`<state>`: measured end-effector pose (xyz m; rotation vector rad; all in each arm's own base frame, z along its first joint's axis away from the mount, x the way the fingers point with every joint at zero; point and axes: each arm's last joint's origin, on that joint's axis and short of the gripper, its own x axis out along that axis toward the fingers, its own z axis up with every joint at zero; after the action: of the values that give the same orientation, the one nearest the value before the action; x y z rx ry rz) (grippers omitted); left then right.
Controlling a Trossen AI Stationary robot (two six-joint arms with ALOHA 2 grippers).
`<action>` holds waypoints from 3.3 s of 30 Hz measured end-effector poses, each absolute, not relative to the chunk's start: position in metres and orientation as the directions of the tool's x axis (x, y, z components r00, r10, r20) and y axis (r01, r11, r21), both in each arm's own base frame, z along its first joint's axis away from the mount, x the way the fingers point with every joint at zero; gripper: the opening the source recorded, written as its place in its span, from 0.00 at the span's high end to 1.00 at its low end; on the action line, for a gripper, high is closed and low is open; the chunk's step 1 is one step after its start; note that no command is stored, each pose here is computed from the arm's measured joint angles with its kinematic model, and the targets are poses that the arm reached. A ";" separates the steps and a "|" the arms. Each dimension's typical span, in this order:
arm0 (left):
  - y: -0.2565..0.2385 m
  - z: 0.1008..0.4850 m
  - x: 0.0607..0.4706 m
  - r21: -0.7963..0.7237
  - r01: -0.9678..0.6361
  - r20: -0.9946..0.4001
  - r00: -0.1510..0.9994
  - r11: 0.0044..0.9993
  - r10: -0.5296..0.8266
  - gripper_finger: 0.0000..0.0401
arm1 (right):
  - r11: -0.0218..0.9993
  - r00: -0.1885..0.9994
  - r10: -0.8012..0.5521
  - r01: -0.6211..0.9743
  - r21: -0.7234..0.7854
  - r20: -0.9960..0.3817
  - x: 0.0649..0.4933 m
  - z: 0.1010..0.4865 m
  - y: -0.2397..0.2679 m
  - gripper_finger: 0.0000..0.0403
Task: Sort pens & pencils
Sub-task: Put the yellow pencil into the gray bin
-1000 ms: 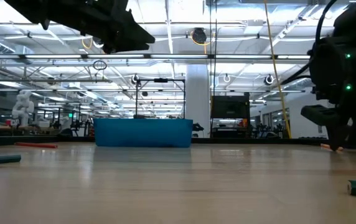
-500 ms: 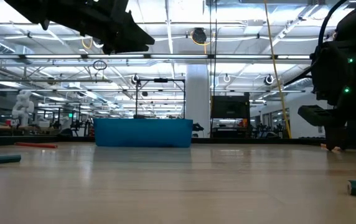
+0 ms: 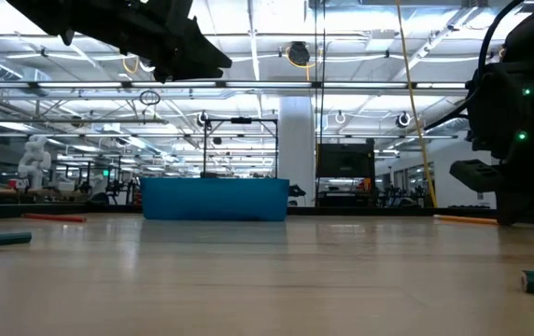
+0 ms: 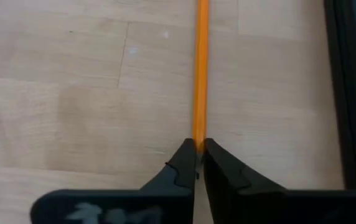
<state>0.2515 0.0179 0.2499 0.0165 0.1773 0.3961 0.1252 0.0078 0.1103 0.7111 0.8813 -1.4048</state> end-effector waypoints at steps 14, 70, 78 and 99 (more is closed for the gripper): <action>0.018 0.250 0.252 0.052 -0.382 -0.168 0.907 0.923 0.385 0.44 | 0.151 0.005 -0.561 0.984 -0.097 -0.828 0.128 0.111 0.011 1.00; 0.018 0.250 0.252 0.033 -0.384 -0.168 0.908 0.923 0.383 0.44 | 0.504 0.342 -0.371 0.855 0.122 -0.864 0.149 0.125 0.032 0.95; 0.018 0.250 0.252 0.033 -0.384 -0.168 0.908 0.923 0.384 0.44 | 0.604 0.402 -0.305 0.782 0.151 -0.863 0.159 0.127 0.030 0.69; 0.018 0.250 0.252 0.033 -0.384 -0.168 0.908 0.923 0.384 0.44 | 0.560 0.278 -0.313 0.827 0.060 -0.908 0.153 0.123 0.014 0.74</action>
<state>0.2516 0.0177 0.2500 -0.0002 0.1730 0.3957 0.1531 0.0140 0.1231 0.6024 1.0176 -0.8297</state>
